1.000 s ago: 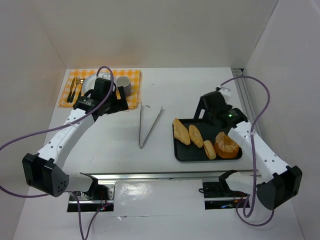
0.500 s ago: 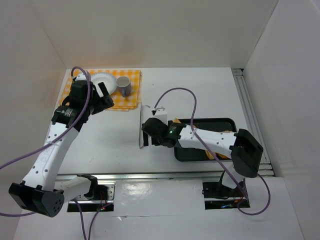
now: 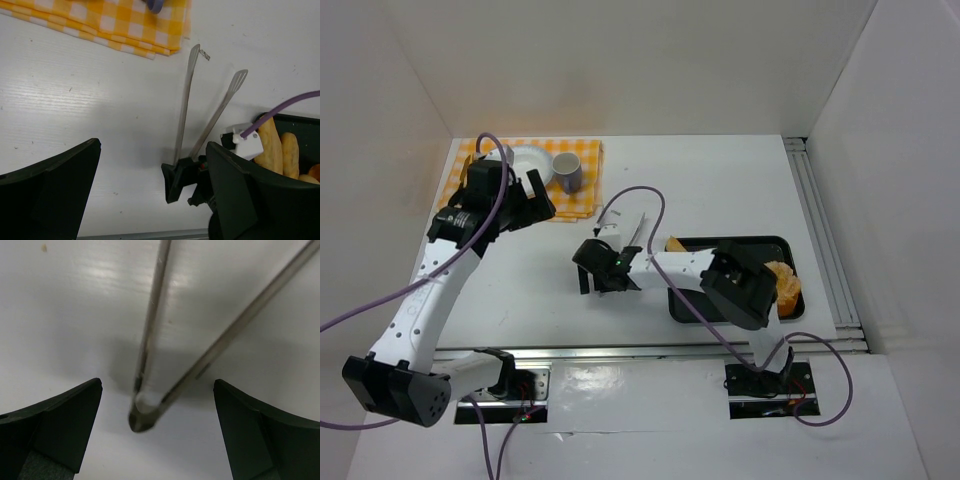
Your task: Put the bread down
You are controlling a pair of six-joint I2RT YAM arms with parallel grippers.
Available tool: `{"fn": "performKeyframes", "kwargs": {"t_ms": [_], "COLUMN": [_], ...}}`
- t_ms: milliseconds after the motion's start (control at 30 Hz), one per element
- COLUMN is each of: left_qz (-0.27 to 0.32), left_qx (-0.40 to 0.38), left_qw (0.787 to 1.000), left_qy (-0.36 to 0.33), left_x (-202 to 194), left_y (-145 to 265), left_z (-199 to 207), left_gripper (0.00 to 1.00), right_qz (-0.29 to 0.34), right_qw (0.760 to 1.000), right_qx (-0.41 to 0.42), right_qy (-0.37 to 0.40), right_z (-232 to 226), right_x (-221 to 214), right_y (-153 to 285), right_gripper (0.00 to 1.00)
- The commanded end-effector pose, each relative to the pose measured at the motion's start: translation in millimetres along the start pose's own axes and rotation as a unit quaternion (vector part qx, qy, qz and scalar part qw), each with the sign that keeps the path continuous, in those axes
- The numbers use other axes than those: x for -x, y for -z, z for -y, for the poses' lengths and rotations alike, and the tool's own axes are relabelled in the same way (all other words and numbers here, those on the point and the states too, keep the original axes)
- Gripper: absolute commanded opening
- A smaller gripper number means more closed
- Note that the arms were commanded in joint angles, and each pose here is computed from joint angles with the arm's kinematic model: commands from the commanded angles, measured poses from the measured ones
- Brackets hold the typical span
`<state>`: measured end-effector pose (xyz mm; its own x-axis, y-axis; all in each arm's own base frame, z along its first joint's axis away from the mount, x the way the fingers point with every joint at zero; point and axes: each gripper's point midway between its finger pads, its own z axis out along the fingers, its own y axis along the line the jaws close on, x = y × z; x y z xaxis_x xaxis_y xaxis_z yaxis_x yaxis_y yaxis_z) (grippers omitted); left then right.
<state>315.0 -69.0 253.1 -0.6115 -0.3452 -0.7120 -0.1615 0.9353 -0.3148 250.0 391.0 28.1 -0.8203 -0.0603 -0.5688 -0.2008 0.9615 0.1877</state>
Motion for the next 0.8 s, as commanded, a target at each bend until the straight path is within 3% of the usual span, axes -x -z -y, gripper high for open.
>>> {"fn": "performKeyframes", "kwargs": {"t_ms": [0,200,633,767], "left_qz": [0.022,0.016,-0.001,0.000], "left_qx": [-0.024,-0.026,-0.029,-0.030], "left_qw": [0.999,0.999,0.999,0.999], "left_qy": [-0.006,-0.016,-0.018,-0.018], "left_x": [11.2,7.4,-0.1,-0.9], "left_y": [14.5,12.9,3.9,1.9], "left_z": [6.8,6.1,4.7,4.4], "left_gripper": [1.00,1.00,1.00,1.00], "right_qz": [0.027,0.042,0.091,0.094], "right_qw": [0.999,0.992,0.974,0.980], "right_qx": [-0.019,-0.117,-0.188,-0.163], "right_qy": [-0.010,-0.019,-0.088,-0.071], "right_z": [-14.4,14.0,71.4,72.1], "right_x": [24.3,25.9,69.2,71.7], "right_y": [-7.5,-34.0,-43.8,-45.4], "right_gripper": [1.00,1.00,1.00,1.00]}}
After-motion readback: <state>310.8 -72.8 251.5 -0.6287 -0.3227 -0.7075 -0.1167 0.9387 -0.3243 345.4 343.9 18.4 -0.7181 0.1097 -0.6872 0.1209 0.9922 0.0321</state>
